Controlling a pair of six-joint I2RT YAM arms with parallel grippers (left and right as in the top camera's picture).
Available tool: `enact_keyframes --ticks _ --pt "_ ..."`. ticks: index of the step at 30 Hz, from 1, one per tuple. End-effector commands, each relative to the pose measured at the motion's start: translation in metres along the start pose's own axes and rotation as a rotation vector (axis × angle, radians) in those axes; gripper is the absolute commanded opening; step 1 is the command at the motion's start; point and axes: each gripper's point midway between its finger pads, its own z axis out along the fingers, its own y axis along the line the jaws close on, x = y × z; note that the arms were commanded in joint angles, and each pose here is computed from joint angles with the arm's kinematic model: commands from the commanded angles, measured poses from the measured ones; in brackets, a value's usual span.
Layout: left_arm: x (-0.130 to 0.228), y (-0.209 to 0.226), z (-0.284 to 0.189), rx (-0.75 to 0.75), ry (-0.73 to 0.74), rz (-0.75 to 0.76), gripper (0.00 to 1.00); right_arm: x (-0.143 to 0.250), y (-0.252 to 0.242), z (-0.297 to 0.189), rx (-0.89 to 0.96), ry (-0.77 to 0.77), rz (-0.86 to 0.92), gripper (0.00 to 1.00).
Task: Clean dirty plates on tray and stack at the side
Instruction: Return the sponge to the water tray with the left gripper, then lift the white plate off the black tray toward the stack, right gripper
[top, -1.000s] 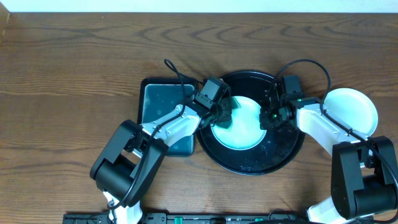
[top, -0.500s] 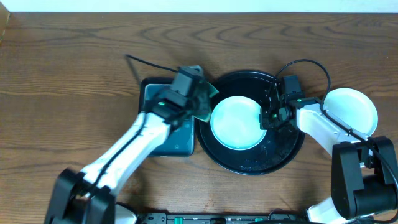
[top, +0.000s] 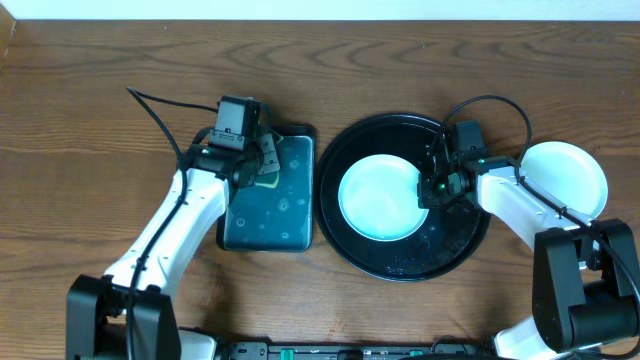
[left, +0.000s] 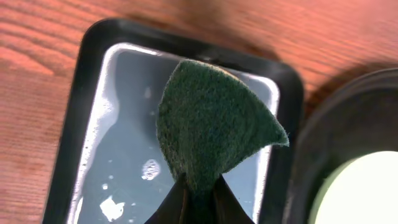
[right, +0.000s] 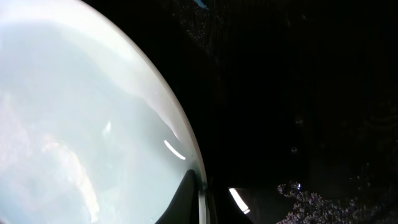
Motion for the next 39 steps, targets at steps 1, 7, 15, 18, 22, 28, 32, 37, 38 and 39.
enact_keyframes --ticks 1,7,15,18,22,28,32,37,38,39 --pt "0.012 0.013 0.017 -0.048 0.052 0.009 0.08 0.026 -0.011 0.018 0.054 0.083 -0.012 0.02" --pt "0.035 0.025 0.049 -0.096 0.154 0.008 0.08 0.026 -0.011 0.018 0.054 0.083 -0.012 0.02" --pt "0.063 0.038 0.077 -0.147 0.266 0.008 0.50 0.026 -0.011 0.018 0.054 0.084 -0.012 0.02" --pt "0.064 0.038 0.077 -0.149 0.269 0.008 0.59 0.026 -0.011 0.018 0.054 0.084 -0.012 0.02" --pt "0.057 0.035 0.069 -0.136 0.242 0.008 0.61 0.026 -0.011 0.018 0.054 0.084 -0.012 0.02" --pt "0.036 0.025 0.043 -0.097 0.159 0.009 0.65 0.026 -0.011 0.018 0.054 0.084 -0.012 0.02" --pt "0.028 0.020 0.023 -0.079 0.121 0.009 0.69 0.026 -0.011 0.018 0.054 0.084 -0.012 0.02" --pt "0.032 0.018 0.016 -0.063 0.133 0.008 0.68 0.026 -0.011 0.018 0.054 0.083 -0.011 0.03" --pt "0.035 0.019 0.016 -0.070 0.147 0.008 0.68 0.025 -0.011 0.018 0.054 0.082 -0.011 0.03" --pt "0.038 0.021 0.016 -0.077 0.161 0.008 0.68 0.025 -0.011 0.018 0.053 0.079 -0.012 0.04"
